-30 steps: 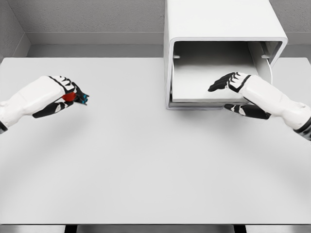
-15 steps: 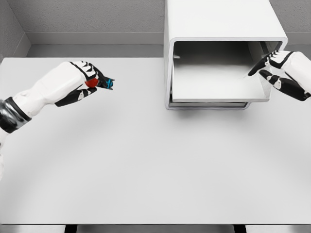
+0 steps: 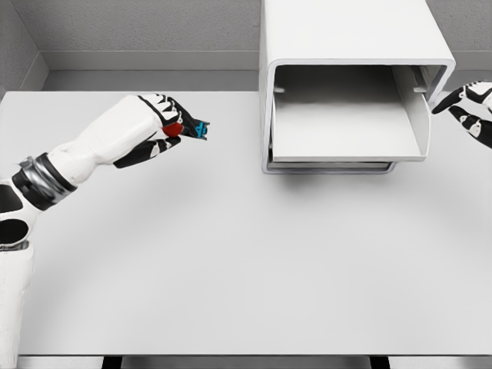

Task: Slide open multi-storey tabletop storage cabinets and put open load switch and slide close multi-storey tabletop storage cabinets

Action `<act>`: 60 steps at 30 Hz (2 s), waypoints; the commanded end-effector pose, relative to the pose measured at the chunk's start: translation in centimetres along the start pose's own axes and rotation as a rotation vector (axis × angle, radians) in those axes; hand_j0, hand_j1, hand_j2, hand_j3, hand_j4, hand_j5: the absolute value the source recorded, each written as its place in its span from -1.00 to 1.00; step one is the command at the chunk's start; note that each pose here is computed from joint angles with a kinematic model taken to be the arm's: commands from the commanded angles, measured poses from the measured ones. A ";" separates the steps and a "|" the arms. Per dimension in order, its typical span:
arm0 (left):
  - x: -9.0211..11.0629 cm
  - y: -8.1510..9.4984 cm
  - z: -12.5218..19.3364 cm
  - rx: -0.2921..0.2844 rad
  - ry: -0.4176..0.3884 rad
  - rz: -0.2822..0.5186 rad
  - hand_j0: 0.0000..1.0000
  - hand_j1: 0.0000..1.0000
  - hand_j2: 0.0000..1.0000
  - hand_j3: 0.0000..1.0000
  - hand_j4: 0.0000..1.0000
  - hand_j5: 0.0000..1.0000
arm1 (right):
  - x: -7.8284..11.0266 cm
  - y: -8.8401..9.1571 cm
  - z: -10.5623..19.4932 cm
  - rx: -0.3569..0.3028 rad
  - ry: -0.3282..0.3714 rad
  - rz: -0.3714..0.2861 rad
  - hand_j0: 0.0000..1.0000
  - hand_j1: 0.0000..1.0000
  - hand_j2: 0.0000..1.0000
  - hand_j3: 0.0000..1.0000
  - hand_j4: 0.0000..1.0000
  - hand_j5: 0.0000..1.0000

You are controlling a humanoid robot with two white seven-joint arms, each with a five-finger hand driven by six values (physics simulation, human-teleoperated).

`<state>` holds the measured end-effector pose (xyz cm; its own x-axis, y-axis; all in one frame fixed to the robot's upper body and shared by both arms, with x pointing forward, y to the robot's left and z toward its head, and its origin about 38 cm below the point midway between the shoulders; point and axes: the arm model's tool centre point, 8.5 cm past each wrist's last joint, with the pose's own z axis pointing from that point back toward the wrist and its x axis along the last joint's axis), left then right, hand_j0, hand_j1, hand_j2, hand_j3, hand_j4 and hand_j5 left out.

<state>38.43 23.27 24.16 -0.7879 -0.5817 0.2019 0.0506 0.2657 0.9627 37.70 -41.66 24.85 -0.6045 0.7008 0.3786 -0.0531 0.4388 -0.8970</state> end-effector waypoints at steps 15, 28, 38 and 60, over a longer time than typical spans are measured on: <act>2.7 -0.6 -3.5 0.065 -0.092 0.062 -0.02 -0.02 -0.02 -0.02 -0.02 -0.02 | -4.7 1.7 4.4 0.055 0.189 -0.034 -0.14 -0.14 -0.14 -0.14 -0.14 -0.14; 4.7 0.7 -5.8 0.111 -0.168 0.052 -0.02 -0.02 -0.02 -0.02 -0.02 -0.02 | -5.5 4.5 7.6 0.130 0.261 -0.068 -0.12 -0.12 -0.12 -0.12 -0.12 -0.12; 6.8 0.0 -8.2 0.127 -0.214 0.080 -0.02 -0.02 -0.02 -0.02 -0.02 -0.02 | -3.2 6.6 7.4 0.175 0.200 -0.100 -0.10 -0.10 -0.10 -0.10 -0.10 -0.10; 8.9 -1.8 -10.1 0.047 -0.240 0.027 -0.02 -0.02 -0.02 -0.02 -0.02 -0.02 | 5.0 11.5 5.9 0.239 -0.015 -0.175 -0.07 -0.07 -0.07 -0.07 -0.07 -0.07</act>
<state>37.69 10.01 25.97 -0.9074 -0.3837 0.1717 0.0466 0.3140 0.9483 29.43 -36.91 15.03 -0.5728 0.6258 0.5294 -0.3444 0.4023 -0.8482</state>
